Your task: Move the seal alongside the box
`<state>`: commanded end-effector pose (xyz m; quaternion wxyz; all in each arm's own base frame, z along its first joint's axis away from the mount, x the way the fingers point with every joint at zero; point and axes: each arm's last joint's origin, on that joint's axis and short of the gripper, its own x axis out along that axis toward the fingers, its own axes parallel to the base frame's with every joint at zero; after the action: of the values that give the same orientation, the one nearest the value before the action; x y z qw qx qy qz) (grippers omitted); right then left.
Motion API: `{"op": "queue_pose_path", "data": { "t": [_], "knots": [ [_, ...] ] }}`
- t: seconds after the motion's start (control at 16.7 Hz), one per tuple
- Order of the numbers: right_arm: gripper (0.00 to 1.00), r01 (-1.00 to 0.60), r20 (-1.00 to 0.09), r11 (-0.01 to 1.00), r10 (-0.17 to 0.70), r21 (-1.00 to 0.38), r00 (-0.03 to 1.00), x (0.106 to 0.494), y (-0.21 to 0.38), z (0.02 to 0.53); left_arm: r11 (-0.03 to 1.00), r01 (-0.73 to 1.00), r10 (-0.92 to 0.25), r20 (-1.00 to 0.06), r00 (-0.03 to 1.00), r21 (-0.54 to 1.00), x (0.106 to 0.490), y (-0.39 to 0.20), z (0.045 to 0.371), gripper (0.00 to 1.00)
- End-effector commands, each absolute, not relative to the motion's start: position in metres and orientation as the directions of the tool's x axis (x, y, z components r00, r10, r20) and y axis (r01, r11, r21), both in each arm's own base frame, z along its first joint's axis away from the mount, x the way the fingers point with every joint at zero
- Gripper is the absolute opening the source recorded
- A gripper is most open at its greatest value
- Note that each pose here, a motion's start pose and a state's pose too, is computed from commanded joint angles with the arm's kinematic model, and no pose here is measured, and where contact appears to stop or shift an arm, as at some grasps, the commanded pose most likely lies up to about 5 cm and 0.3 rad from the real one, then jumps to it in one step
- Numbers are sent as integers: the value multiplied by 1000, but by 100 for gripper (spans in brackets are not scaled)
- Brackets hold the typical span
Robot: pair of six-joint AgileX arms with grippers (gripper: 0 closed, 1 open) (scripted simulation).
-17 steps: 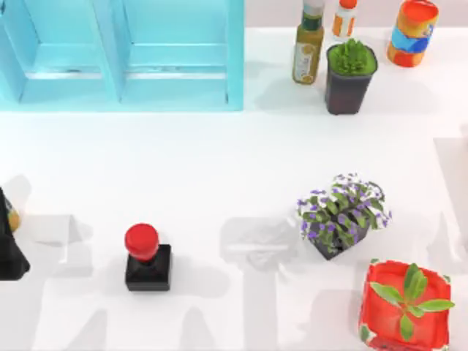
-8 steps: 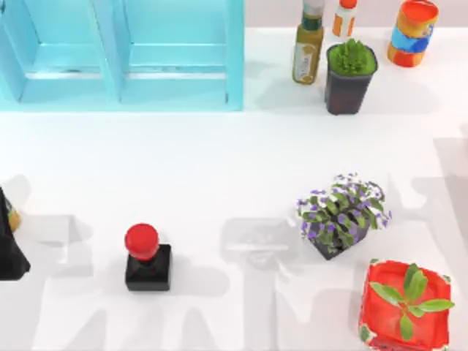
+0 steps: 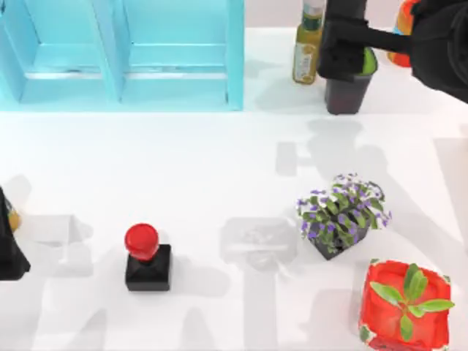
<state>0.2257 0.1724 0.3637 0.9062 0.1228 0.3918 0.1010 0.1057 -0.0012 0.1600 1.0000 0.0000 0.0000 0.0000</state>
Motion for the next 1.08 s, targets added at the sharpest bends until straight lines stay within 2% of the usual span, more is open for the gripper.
{"op": "queue_pose_path", "data": {
  "t": [0.3,0.6,0.84,1.08],
  "knots": [
    [100,-32,-851,974,211,224,481,250,292,344,1000,0,0,0,1000,0,106,-1,160,100],
    [100,4,-929,994,96,105,357,237,387,293,1000,0,0,0,1000,0,106,-1,160,100],
    [100,12,-951,1000,24,29,310,218,428,256,1000,0,0,0,1000,0,106,-1,160,100],
    [100,10,-955,1000,-2,1,296,210,442,240,1000,0,0,0,1000,0,106,-1,160,100]
  ]
}}
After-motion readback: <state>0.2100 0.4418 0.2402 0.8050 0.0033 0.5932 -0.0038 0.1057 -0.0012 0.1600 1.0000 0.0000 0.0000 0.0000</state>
